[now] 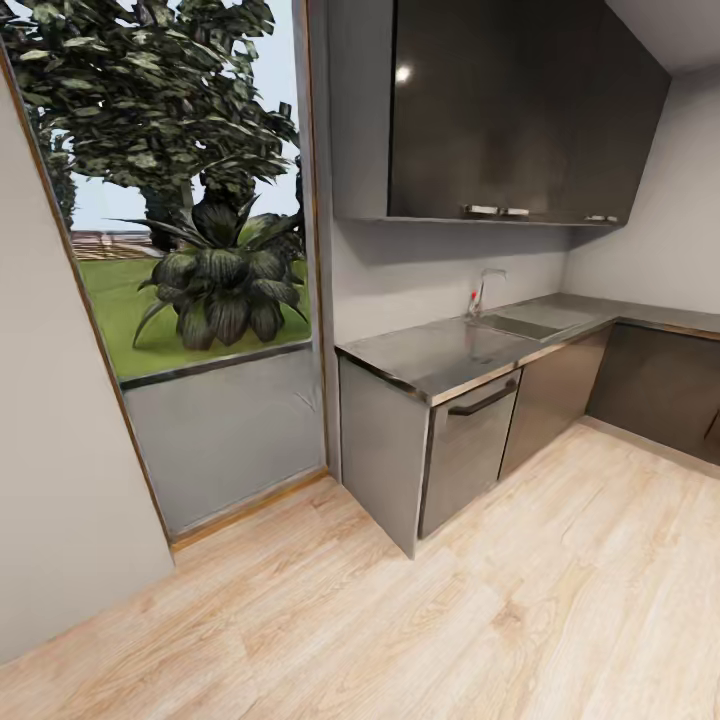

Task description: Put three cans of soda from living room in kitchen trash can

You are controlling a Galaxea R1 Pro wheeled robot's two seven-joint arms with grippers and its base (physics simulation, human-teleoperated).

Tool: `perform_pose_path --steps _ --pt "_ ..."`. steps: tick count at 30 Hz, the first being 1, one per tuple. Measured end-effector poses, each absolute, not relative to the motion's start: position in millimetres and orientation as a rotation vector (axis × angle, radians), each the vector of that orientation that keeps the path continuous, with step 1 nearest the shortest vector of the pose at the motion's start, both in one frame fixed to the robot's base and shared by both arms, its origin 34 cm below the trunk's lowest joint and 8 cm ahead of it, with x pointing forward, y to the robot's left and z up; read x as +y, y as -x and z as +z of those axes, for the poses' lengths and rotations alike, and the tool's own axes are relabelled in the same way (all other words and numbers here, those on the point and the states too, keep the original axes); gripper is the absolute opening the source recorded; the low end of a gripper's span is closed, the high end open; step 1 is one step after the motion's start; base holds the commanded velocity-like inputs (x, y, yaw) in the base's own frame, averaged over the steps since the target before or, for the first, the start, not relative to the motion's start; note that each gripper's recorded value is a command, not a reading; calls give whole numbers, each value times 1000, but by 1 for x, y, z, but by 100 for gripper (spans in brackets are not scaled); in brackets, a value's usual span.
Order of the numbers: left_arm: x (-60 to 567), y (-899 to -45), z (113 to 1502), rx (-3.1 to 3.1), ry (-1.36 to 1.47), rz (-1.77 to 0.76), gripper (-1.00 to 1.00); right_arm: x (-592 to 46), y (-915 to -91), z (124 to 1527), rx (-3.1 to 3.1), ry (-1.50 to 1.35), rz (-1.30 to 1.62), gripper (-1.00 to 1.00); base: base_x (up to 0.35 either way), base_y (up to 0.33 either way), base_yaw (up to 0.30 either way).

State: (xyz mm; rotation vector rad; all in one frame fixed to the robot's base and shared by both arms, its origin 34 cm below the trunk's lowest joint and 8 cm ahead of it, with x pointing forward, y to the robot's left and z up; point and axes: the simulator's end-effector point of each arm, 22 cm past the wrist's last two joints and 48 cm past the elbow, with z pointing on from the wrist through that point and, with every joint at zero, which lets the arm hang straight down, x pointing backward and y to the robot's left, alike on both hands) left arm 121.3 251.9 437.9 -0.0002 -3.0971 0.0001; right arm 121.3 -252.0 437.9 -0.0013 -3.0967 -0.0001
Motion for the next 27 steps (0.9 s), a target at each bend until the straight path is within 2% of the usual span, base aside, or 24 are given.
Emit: perform_pose_path --steps 15,26,27 --pt "248 -127 438 -3112 2 7 100 -269 -126 438 -3104 25 33 100 0 0 0" --pt "285 -145 439 -3150 -176 2 100 -307 -204 441 -3222 127 42 100 0 0 0" --pt "279 -212 456 -3164 -1005 466 100 -291 -266 460 -3326 120 -396 100 0 0 0"
